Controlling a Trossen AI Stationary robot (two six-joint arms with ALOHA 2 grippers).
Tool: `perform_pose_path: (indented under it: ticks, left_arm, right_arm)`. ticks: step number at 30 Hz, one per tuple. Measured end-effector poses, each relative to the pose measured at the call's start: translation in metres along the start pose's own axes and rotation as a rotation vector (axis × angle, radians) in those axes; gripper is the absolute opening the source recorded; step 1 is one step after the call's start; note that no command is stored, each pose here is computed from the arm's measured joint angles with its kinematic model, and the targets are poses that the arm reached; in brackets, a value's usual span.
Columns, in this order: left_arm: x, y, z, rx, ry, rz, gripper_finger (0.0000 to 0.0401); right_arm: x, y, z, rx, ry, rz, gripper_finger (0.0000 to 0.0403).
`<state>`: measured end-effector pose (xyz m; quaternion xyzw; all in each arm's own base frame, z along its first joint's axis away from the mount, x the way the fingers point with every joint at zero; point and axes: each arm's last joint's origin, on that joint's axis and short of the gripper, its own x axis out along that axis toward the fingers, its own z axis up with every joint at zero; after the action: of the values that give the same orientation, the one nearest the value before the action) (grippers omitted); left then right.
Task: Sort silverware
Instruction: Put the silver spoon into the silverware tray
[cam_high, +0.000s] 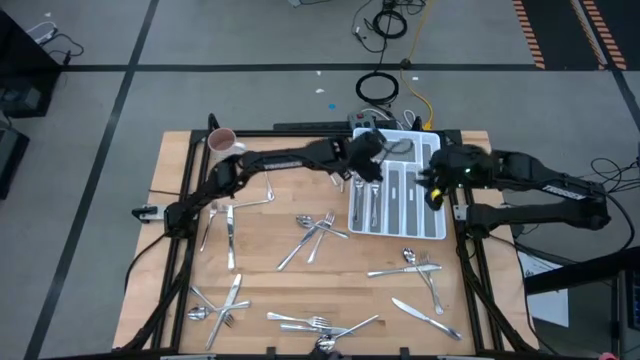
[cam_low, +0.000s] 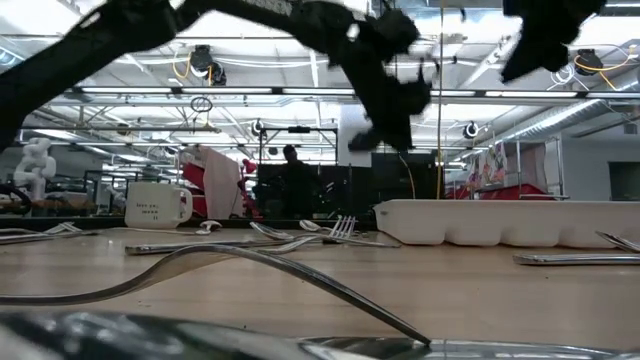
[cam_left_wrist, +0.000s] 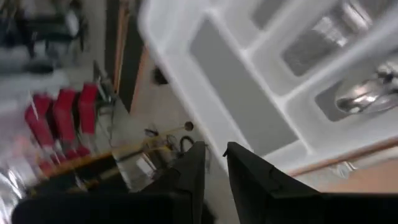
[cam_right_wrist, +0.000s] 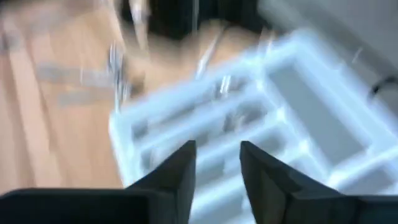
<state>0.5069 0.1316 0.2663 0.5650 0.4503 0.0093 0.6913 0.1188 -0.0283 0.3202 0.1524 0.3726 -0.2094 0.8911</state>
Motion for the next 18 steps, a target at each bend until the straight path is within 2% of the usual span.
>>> perform_pose_path:
  ticks: [3, 4, 9, 13, 18]
  left_arm:
    - [-0.043, 0.026, -0.016, -0.185, -0.040, 0.035, 0.0075]
    - [-0.057, 0.033, -0.023, -0.241, -0.048, 0.036, 0.0075]
    - [-0.126, 0.060, -0.059, -0.532, -0.102, 0.067, 0.0074]
    - [-0.167, 0.066, -0.076, -0.643, -0.161, 0.037, 0.0074]
    - [-0.193, 0.067, -0.086, -0.697, -0.172, 0.025, 0.0074]
  right_arm:
    - [0.010, 0.007, -0.012, -0.012, 0.098, 0.112, 0.0026]
    - [0.015, 0.010, -0.015, -0.015, 0.119, 0.157, 0.0014]
    - [0.042, 0.023, -0.035, 0.054, 0.186, 0.286, 0.0002]
    - [0.067, 0.033, -0.054, 0.111, 0.235, 0.334, 0.0001]
    - [0.085, 0.045, -0.076, 0.154, 0.320, 0.353, 0.0000]
